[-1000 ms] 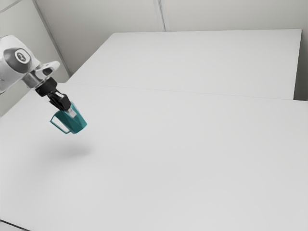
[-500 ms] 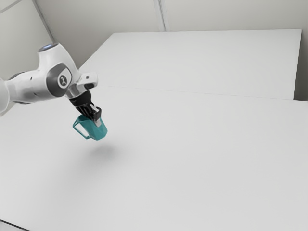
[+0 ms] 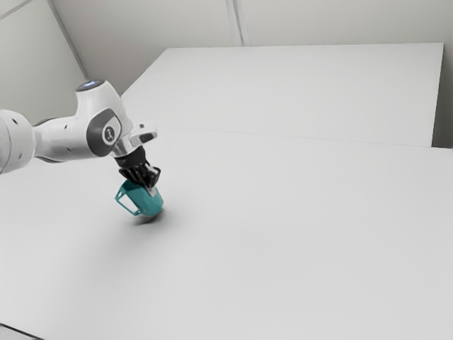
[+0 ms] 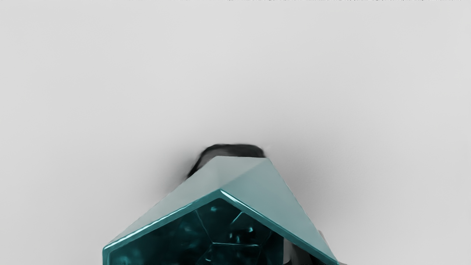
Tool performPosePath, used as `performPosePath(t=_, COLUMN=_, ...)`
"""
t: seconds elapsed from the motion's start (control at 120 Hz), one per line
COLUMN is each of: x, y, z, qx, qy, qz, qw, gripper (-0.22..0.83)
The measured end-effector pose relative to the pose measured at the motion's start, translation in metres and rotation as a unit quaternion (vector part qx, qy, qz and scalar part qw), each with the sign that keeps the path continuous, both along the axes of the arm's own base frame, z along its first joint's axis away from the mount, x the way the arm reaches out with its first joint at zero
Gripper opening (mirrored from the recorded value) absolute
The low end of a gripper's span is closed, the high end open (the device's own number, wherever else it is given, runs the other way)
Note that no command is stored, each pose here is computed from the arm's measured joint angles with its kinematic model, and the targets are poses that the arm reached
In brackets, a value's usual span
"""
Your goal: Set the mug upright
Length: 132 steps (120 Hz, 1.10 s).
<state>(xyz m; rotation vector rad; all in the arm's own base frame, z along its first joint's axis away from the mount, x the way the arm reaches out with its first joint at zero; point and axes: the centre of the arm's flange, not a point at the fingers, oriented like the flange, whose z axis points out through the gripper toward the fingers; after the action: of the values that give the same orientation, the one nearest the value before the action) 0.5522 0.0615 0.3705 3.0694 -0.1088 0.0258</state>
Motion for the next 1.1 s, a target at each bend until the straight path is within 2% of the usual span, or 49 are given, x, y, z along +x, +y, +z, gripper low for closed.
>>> performPosePath(t=0.375, x=0.012, y=-0.008, z=-0.025, qx=-0.003, qy=0.011, qz=0.028, qw=1.000, gripper=-0.16)
performPosePath(t=0.408, x=0.013, y=-0.009, z=-0.026, qx=-0.004, qy=0.011, qz=0.029, qw=1.000, gripper=-0.12)
performPosePath(t=0.575, x=0.015, y=-0.013, z=-0.015, qx=-0.005, qy=0.001, qz=0.035, qw=0.999, gripper=0.24)
performPosePath(t=0.692, x=0.014, y=-0.017, z=0.011, qx=-0.003, qy=-0.019, qz=0.035, qw=0.999, gripper=0.40)
performPosePath(t=0.883, x=0.037, y=-0.016, z=0.084, qx=-0.004, qy=-0.048, qz=0.034, qw=0.998, gripper=0.53)
performPosePath(t=1.1, x=0.078, y=-0.008, z=0.148, qx=0.010, qy=-0.045, qz=0.019, qw=0.999, gripper=0.58)
